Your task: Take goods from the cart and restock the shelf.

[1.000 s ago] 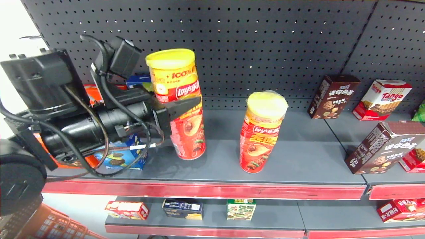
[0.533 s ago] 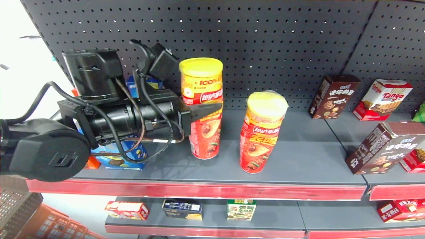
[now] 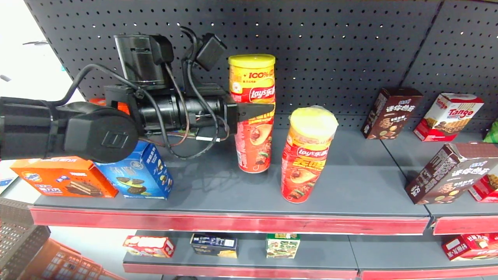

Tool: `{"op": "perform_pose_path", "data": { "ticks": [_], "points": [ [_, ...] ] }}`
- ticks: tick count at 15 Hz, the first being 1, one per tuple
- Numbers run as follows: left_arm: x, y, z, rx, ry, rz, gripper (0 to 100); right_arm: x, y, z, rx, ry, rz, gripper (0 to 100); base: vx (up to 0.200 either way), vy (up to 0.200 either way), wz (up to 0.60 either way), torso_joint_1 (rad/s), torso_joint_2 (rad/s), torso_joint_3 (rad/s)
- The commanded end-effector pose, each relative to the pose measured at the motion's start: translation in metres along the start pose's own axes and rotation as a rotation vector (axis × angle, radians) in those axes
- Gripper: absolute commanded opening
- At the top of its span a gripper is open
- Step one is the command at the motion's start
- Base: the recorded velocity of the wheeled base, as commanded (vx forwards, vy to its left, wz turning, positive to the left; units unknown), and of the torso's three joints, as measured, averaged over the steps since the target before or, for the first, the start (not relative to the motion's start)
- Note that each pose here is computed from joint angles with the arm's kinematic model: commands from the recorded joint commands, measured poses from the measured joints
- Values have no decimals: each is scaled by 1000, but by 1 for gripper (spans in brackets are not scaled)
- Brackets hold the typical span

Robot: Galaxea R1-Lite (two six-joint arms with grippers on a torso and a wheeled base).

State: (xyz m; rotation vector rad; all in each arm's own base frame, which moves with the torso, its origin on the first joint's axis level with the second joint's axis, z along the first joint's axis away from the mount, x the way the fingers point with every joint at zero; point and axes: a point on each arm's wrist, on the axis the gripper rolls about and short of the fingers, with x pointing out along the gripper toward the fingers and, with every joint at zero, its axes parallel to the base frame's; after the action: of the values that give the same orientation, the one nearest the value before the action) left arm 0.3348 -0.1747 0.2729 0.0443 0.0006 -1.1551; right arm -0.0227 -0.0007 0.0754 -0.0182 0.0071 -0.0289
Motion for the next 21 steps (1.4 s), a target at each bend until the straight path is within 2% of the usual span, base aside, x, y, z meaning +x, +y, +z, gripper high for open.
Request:
{"op": "perform_pose_path", "data": {
  "ticks": [1, 3, 4, 5, 6, 7, 9, 11, 17, 21],
  "points": [
    [15, 20, -3, -10, -5, 9, 0, 0, 0, 0, 0, 4, 0, 100, 0, 0, 0, 0, 0, 0],
    [15, 20, -3, -10, -5, 9, 0, 0, 0, 0, 0, 4, 0, 100, 0, 0, 0, 0, 0, 0],
    [25, 38, -4, 23, -35, -45, 0, 0, 0, 0, 0, 4, 1, 100, 0, 0, 0, 0, 0, 0],
    [29, 42, -6, 31, -39, -44, 0, 0, 0, 0, 0, 4, 0, 100, 0, 0, 0, 0, 0, 0],
    [33, 46, -9, 56, -40, -44, 0, 0, 0, 0, 0, 4, 0, 100, 0, 0, 0, 0, 0, 0],
    [38, 50, -14, 102, -39, -43, 0, 0, 0, 0, 0, 4, 0, 100, 0, 0, 0, 0, 0, 0],
    [44, 55, -22, 148, -33, -46, 0, 0, 0, 0, 0, 4, 0, 100, 0, 0, 0, 0, 0, 0],
    [52, 58, -31, 140, -22, -52, 0, 0, 0, 0, 0, 4, 0, 100, 0, 0, 0, 0, 0, 0],
    [64, 63, -41, 141, -22, -60, 0, 0, 0, 0, 0, 4, 0, 100, 0, 0, 0, 0, 0, 0],
    [74, 66, -47, 156, -38, -64, 0, 0, 0, 0, 0, 4, 0, 100, 0, 0, 0, 0, 0, 0]
  ]
}}
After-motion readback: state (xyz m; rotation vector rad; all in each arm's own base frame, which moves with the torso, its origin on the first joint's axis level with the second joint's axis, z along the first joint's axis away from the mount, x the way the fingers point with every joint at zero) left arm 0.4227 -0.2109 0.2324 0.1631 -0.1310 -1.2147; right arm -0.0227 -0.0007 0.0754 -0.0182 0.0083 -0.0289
